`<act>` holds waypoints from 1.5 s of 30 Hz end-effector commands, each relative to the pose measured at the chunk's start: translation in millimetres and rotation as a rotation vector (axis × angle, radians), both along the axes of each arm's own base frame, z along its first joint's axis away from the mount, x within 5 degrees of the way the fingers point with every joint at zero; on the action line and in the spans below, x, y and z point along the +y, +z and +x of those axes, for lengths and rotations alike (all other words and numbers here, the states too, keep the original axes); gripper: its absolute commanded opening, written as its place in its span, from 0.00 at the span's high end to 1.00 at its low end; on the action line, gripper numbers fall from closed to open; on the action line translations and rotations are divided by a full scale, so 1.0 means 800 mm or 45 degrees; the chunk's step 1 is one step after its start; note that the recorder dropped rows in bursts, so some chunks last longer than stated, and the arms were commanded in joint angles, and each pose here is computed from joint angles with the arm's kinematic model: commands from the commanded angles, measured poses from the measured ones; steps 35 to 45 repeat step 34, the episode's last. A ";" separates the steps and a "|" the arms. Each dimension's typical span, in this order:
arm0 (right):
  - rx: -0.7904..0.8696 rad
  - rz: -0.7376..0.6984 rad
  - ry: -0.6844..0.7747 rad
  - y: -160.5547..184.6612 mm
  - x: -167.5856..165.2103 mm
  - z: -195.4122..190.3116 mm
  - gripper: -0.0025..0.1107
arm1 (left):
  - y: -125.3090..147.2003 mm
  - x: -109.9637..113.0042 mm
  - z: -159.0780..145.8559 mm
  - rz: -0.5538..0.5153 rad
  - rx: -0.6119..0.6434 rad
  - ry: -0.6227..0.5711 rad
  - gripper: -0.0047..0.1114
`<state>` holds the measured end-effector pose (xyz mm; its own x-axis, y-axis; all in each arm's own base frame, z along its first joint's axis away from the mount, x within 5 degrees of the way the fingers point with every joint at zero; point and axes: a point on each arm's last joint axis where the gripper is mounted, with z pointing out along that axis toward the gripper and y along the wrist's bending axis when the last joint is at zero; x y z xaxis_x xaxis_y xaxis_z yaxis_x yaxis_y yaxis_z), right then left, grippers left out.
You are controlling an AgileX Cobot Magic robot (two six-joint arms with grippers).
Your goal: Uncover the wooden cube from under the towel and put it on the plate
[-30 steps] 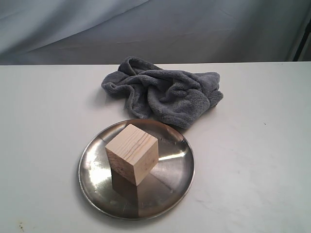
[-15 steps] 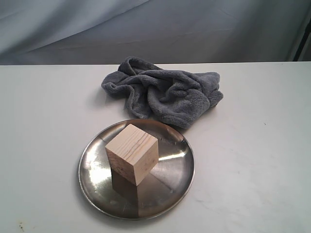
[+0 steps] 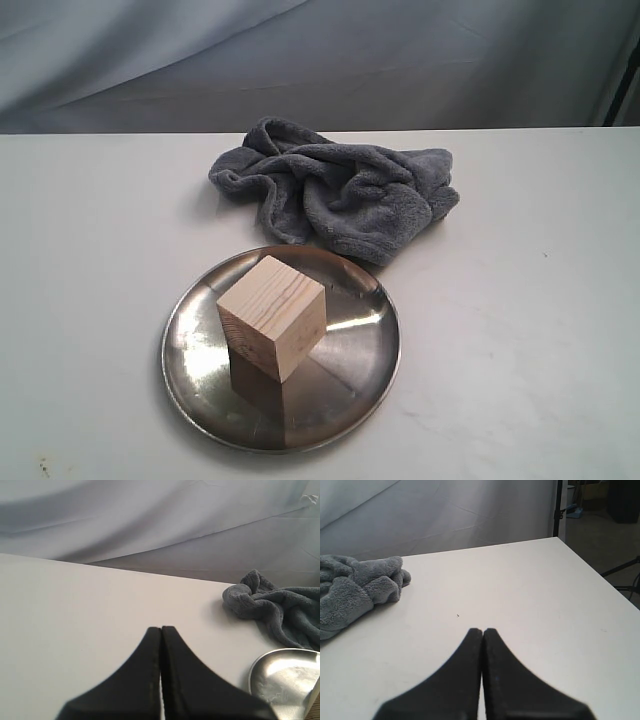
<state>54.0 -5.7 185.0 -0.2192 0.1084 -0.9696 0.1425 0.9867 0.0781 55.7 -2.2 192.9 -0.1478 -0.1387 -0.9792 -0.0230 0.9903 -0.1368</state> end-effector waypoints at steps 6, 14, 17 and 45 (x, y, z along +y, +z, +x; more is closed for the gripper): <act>-0.005 0.001 -0.004 -0.001 0.000 0.000 0.98 | -0.004 0.003 -0.001 0.192 0.032 0.007 0.96; -0.005 0.001 -0.004 -0.001 0.000 0.000 0.98 | -0.008 0.003 -0.001 0.192 0.073 -0.002 0.96; -0.005 0.001 -0.004 -0.001 0.000 0.000 0.98 | -0.008 0.003 -0.001 0.192 0.073 -0.002 0.96; -0.005 0.001 -0.004 -0.001 0.000 0.000 0.98 | -0.008 0.003 -0.001 0.190 0.073 -0.002 0.96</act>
